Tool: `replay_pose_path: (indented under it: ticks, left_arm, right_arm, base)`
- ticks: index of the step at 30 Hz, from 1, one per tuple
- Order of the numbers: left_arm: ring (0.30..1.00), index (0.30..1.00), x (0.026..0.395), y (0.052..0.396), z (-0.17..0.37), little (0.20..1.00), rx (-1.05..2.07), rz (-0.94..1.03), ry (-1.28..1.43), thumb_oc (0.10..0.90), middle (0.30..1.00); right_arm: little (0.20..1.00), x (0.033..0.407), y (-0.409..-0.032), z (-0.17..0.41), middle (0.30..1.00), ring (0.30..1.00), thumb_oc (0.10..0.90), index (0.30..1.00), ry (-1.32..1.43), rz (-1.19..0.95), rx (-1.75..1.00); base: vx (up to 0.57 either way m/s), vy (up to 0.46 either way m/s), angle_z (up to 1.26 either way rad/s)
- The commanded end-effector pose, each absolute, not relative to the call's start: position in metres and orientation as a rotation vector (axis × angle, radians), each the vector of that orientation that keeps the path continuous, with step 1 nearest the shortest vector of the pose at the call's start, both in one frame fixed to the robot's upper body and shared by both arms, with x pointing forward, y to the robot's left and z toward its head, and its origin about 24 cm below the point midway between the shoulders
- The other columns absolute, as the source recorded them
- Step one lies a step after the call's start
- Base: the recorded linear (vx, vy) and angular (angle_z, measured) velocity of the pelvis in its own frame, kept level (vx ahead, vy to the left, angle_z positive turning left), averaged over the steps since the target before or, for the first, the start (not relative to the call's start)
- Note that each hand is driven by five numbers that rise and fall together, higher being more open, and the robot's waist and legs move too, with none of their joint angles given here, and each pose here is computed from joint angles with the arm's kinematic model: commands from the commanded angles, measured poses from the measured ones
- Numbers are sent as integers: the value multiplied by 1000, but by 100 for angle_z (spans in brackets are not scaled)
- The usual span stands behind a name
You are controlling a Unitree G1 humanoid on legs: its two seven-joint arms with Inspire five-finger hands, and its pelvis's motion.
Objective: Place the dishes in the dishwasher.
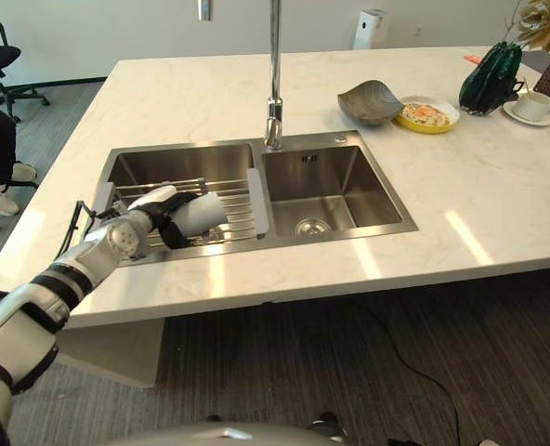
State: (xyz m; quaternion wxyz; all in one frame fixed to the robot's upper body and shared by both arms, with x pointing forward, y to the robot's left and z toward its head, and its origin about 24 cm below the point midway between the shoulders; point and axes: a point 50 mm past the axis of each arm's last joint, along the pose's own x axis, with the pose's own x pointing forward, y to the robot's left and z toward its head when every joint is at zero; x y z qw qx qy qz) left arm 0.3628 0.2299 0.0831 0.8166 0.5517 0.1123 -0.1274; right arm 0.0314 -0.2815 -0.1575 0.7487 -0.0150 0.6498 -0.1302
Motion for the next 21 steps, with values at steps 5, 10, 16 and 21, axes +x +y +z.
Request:
replay_pose_path:
  ticks: [5, 10, 16, 21]
  left_arm:
    - [900, 900, 403, 226, 199, 900, 1137, -50, -58, 800, 900]
    - [900, 900, 405, 222, 201, 900, 1139, -53, -60, 800, 900]
    - [900, 900, 406, 220, 203, 900, 1140, -59, -63, 800, 900]
    - [900, 900, 407, 217, 203, 900, 1157, -66, -63, 800, 900]
  right_arm:
    - [900, 36, -295, -152, 900, 900, 800, 900, 1417, -315, -62]
    - [900, 36, -295, -152, 900, 900, 800, 900, 1415, -317, -58]
    - [900, 35, -296, -152, 900, 900, 800, 900, 1415, -320, -57]
    - [900, 33, -297, -152, 900, 900, 800, 900, 1422, -329, -55]
  base:
    - [0, 0, 0]
    - [0, 0, 0]
    - [0, 0, 0]
    - [0, 0, 0]
